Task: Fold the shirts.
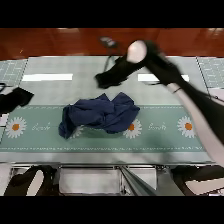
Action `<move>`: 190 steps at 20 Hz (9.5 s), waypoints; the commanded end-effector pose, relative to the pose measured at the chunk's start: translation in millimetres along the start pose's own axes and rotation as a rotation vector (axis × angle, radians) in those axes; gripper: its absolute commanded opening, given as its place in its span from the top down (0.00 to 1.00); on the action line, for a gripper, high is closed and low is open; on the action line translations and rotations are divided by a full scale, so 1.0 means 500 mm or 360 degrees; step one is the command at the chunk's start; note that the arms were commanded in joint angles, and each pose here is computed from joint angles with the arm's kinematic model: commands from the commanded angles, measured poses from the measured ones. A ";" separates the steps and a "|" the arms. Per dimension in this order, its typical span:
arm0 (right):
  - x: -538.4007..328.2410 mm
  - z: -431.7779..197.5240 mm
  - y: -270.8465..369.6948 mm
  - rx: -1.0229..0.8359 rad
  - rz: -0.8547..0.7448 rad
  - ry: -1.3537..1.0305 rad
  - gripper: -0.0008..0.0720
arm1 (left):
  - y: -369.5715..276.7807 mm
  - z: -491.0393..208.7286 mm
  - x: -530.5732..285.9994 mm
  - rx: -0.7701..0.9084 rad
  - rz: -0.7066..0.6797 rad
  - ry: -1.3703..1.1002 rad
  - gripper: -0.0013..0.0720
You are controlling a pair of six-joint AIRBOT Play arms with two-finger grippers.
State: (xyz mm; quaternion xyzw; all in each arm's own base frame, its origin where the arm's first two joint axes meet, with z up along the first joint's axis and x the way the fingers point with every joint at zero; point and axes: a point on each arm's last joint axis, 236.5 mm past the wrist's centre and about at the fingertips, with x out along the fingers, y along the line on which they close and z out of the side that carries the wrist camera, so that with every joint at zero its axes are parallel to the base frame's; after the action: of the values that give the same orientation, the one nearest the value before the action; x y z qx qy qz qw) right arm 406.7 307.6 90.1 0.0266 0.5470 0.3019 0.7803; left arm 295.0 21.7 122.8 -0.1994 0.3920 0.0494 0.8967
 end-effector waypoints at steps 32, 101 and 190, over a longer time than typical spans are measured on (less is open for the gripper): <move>0.195 -0.364 -0.192 0.1084 0.0373 0.0155 0.45 | -0.208 -0.255 0.286 -0.0129 -0.0660 0.0834 0.96; -0.107 -0.571 -0.506 0.1465 -0.0066 -0.0008 0.43 | -0.041 -0.436 0.234 -0.0492 -0.0559 0.1432 0.29; -0.129 0.009 -0.620 0.0812 0.0032 -0.0540 0.94 | -0.285 0.131 0.467 0.0010 -0.0648 0.0381 0.96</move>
State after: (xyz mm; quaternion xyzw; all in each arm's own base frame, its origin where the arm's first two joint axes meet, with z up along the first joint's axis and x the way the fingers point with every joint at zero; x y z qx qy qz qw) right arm 501.0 13.3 73.6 0.2051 0.4492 0.1413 0.8580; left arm 502.1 -90.1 83.0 -0.2609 0.4303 -0.1613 0.8490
